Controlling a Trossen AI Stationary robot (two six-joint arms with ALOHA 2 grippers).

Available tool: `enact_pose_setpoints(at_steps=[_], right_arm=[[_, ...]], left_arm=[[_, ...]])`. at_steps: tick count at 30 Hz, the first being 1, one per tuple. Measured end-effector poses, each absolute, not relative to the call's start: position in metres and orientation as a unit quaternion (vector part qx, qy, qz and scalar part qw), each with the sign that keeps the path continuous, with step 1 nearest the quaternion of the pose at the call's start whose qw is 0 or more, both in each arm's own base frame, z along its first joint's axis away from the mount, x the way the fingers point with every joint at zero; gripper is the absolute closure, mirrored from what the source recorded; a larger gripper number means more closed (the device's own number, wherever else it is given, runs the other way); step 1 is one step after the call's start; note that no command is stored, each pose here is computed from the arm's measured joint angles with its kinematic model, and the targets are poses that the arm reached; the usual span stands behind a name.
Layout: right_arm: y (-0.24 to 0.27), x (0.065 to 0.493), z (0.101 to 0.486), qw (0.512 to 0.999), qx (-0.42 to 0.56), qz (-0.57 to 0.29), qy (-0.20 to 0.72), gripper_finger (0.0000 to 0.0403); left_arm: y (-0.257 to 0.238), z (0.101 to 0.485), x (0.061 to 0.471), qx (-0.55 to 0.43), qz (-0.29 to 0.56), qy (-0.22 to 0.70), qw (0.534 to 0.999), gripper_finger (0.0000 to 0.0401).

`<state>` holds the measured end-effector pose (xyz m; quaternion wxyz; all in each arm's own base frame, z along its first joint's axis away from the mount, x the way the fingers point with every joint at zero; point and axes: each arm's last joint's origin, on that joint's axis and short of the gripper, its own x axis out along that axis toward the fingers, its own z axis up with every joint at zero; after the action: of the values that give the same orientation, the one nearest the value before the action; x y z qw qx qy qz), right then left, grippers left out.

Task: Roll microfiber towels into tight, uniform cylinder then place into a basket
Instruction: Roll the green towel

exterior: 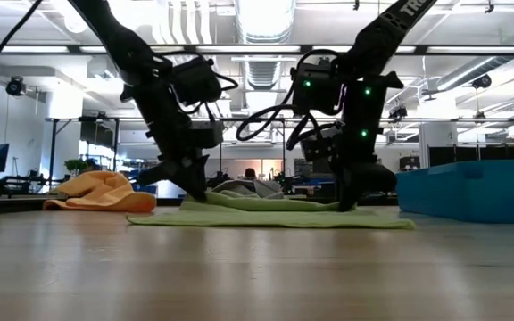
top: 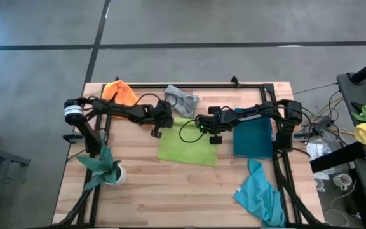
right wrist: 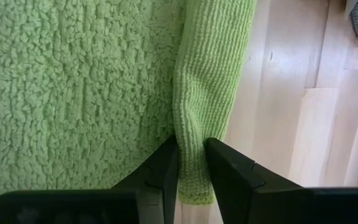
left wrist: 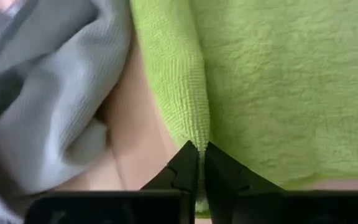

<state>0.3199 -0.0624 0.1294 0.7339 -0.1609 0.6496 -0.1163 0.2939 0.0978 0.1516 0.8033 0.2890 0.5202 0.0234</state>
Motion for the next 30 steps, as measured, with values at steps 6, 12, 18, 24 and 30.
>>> enact_pose_setpoints(at_steps=[6, 12, 18, 24, 30], right_arm=[[-0.062, 0.32, 0.13, 0.736, -0.158, -0.107, 0.65, 0.0321], [-0.062, 0.32, 0.133, 0.739, -0.16, -0.095, 0.648, 0.0321], [-0.06, 0.319, 0.138, 0.749, -0.148, -0.074, 0.641, 0.0304], [-0.06, 0.319, 0.139, 0.75, -0.147, -0.075, 0.64, 0.028], [-0.06, 0.32, 0.14, 0.751, -0.147, -0.075, 0.64, 0.0268]], left_arm=[[0.097, 0.152, 0.294, 0.301, 0.03, 0.522, 0.798, 0.0362], [0.097, 0.152, 0.294, 0.3, 0.041, 0.525, 0.795, 0.0349], [0.098, 0.152, 0.293, 0.28, 0.05, 0.526, 0.801, 0.0343], [0.093, 0.154, 0.29, 0.246, -0.016, 0.537, 0.807, 0.0305], [0.094, 0.166, 0.288, 0.225, -0.022, 0.55, 0.804, 0.0253]])
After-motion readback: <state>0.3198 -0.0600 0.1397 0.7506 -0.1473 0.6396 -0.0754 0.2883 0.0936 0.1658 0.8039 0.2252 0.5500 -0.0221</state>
